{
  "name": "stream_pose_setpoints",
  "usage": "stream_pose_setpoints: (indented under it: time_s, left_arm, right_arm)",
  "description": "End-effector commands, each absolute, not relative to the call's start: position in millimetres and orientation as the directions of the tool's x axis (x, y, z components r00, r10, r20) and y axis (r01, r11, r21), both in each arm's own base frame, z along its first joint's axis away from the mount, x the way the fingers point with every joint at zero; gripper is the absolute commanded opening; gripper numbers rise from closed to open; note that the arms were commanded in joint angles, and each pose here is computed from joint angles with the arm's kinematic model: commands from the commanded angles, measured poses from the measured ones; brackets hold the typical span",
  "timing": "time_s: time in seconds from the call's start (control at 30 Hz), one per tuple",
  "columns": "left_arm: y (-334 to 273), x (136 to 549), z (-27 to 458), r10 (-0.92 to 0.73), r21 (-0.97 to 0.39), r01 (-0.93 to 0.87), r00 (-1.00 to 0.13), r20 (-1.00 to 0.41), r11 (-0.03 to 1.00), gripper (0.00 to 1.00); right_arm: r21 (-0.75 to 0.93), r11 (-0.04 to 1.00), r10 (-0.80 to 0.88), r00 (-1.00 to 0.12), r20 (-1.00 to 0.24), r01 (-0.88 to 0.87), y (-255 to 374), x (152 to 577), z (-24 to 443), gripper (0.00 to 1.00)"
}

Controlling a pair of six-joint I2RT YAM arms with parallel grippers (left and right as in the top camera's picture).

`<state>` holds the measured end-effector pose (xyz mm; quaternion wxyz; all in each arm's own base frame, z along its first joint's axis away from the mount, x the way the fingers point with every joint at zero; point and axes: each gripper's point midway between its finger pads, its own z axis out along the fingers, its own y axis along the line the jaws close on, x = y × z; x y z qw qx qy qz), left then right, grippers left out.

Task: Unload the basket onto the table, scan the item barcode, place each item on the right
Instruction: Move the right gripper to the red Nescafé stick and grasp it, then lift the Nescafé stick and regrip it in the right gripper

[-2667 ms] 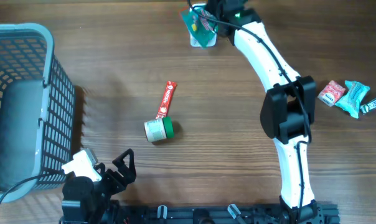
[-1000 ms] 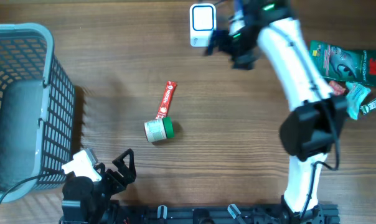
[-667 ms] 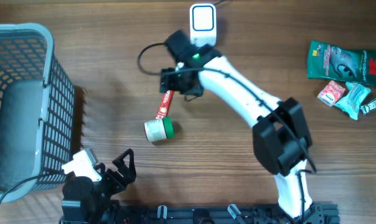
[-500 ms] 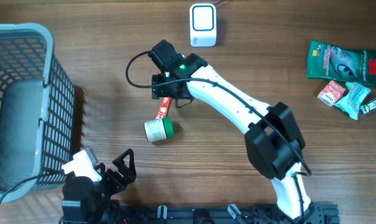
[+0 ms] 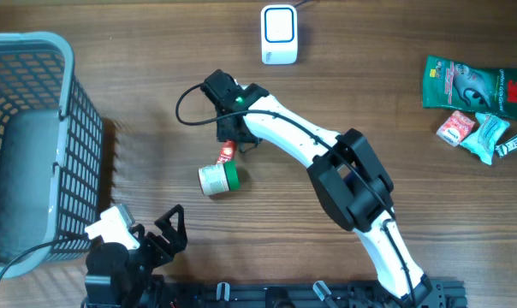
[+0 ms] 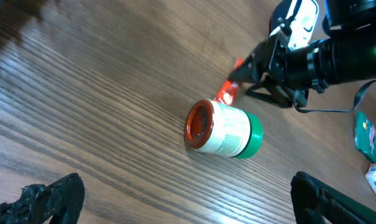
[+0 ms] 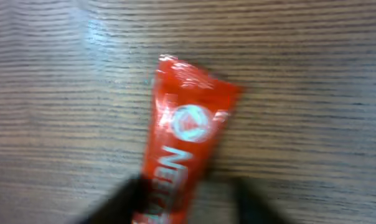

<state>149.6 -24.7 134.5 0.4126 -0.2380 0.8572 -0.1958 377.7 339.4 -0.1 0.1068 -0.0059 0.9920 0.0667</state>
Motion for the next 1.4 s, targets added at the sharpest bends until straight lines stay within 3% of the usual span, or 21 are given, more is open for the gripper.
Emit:
stream_pose_setpoints:
  time_s: [0.0, 0.17, 0.3, 0.5, 0.63, 0.67, 0.73, 0.8, 0.97, 1.07, 1.17, 1.37]
  left_arm:
    - [-25, 150, 134, -0.574, -0.536, -0.249, -0.545, -0.612, 0.807, 1.0]
    - [-25, 150, 134, -0.574, -0.536, -0.249, -0.545, -0.612, 0.807, 1.0]
    - [-25, 150, 134, -0.574, -0.536, -0.249, -0.545, -0.611, 0.807, 1.0]
    - [-25, 150, 134, -0.574, -0.536, -0.249, -0.545, -0.612, 0.807, 1.0]
    - [-25, 150, 134, -0.574, -0.536, -0.249, -0.545, -0.612, 0.807, 1.0]
    - [-25, 150, 134, -0.574, -0.536, -0.249, -0.545, -0.612, 0.807, 1.0]
    - [-25, 150, 134, -0.574, -0.536, -0.249, -0.545, -0.611, 0.807, 1.0]
    - [-25, 150, 134, -0.574, -0.536, -0.249, -0.545, -0.612, 0.807, 1.0]
    - [-25, 150, 134, -0.574, -0.536, -0.249, -0.545, -0.612, 0.807, 1.0]
    - [-25, 150, 134, -0.574, -0.535, -0.249, -0.545, -0.612, 0.807, 1.0]
    - [-25, 150, 134, -0.574, -0.535, -0.249, -0.545, -0.612, 0.807, 1.0]
    - [-25, 150, 134, -0.574, -0.536, -0.249, -0.545, -0.612, 0.807, 1.0]
  right_arm:
    - [-0.003, 0.999, 0.045, -0.996, -0.073, 0.045, 311, 350, -57, 0.04]
    - [-0.135, 0.984, 0.112, -0.992, -0.056, 0.119, 256, 359, -43, 0.05]
    - [-0.133, 0.965, 0.235, -0.97, 0.059, 0.226, 212, 359, -23, 0.04]
    - [-0.008, 0.901, 0.399, -0.819, 0.412, 0.434, 188, 332, -1, 0.05]
    - [-0.037, 0.807, 0.443, -0.564, 0.697, 0.589, 190, 292, 40, 0.04]
    - [-0.002, 0.79, 0.409, -0.526, 0.746, 0.613, 194, 289, 49, 0.04]
    - [0.195, 0.763, 0.248, -0.558, 0.792, 0.616, 212, 297, 66, 0.05]
    - [0.376, 0.687, 0.101, -0.594, 0.798, 0.622, 230, 306, 85, 0.04]
    - [0.506, 0.613, -0.005, -0.638, 0.77, 0.606, 242, 312, 99, 0.04]
    - [0.729, 0.425, -0.165, -0.747, 0.644, 0.536, 259, 325, 127, 0.04]
    - [0.751, 0.381, -0.177, -0.755, 0.631, 0.539, 262, 329, 134, 0.04]
    - [0.949, 0.197, -0.279, -0.914, 0.293, 0.245, 266, 337, 153, 0.04]
